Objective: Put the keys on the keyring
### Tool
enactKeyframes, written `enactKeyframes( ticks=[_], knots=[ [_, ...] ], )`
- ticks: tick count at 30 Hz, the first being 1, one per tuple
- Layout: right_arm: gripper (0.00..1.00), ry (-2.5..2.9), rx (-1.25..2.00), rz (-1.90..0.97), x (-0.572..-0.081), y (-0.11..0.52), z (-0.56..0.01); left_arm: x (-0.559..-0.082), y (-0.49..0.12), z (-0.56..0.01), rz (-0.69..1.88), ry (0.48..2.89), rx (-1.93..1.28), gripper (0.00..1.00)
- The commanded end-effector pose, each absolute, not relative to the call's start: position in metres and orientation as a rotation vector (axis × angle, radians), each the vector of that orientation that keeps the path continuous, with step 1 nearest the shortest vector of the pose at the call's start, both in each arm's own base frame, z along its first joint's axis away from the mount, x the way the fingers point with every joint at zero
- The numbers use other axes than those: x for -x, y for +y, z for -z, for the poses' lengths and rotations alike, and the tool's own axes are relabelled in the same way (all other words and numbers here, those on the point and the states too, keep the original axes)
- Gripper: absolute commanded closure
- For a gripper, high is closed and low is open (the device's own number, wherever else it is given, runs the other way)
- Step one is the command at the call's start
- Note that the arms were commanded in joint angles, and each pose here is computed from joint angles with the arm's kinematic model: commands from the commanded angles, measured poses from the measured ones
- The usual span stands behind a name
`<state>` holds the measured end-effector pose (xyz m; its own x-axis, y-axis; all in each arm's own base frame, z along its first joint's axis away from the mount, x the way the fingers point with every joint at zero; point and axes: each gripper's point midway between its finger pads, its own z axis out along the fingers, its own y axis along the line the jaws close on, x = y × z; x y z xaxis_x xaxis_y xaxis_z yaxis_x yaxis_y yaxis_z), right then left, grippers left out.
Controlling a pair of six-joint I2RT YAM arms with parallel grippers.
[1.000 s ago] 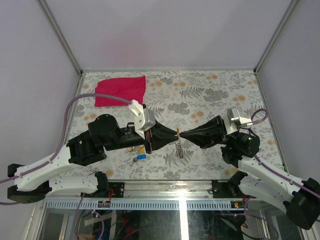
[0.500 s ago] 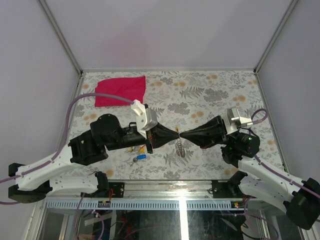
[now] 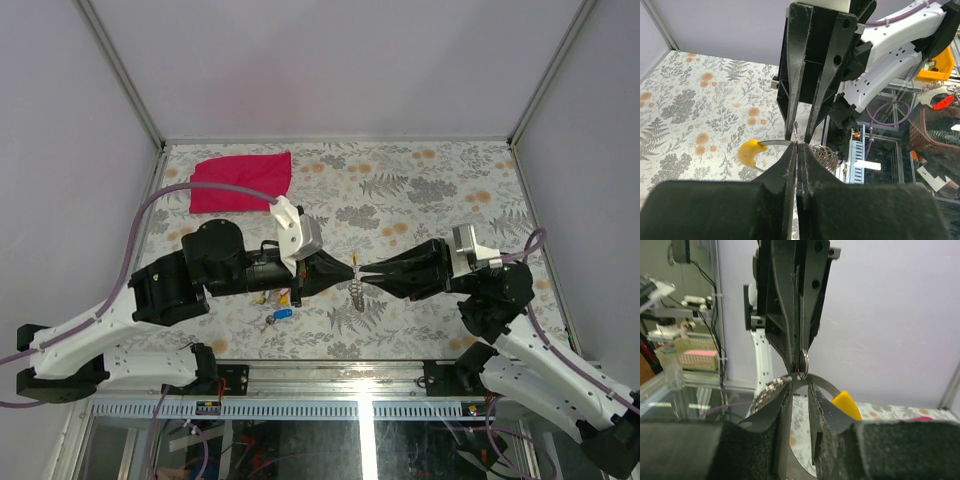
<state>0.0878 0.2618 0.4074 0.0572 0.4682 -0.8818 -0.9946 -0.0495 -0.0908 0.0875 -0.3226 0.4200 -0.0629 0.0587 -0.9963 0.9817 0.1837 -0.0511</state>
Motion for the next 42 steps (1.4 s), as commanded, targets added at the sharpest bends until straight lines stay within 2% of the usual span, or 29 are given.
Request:
enactKeyframes(
  ticks=[1,8,21,36,42],
  knots=[
    [0.73,0.805,1.050,-1.247,-0.087,0.259,-0.394,-0.085,-0.315,-0.422,1.026,1.383,-1.162,1.00],
    [0.69,0.863,1.094,-1.162,-0.091,0.255,-0.382,-0.083,-0.318,-0.404,0.981,1.443,-1.274,1.00],
    [0.65,0.865,1.141,-1.200,-0.089,0.262,-0.380,-0.082,-0.322,-0.387,0.949,1.492,-1.372,1.00],
    [0.71,0.837,1.159,-1.250,-0.084,0.265,-0.383,-0.084,-0.324,-0.374,0.914,1.532,-1.420,1.00],
    [0.84,0.850,1.173,-1.261,-0.083,0.266,-0.379,-0.084,-0.323,-0.374,0.913,1.533,-1.422,1.00]
  ],
)
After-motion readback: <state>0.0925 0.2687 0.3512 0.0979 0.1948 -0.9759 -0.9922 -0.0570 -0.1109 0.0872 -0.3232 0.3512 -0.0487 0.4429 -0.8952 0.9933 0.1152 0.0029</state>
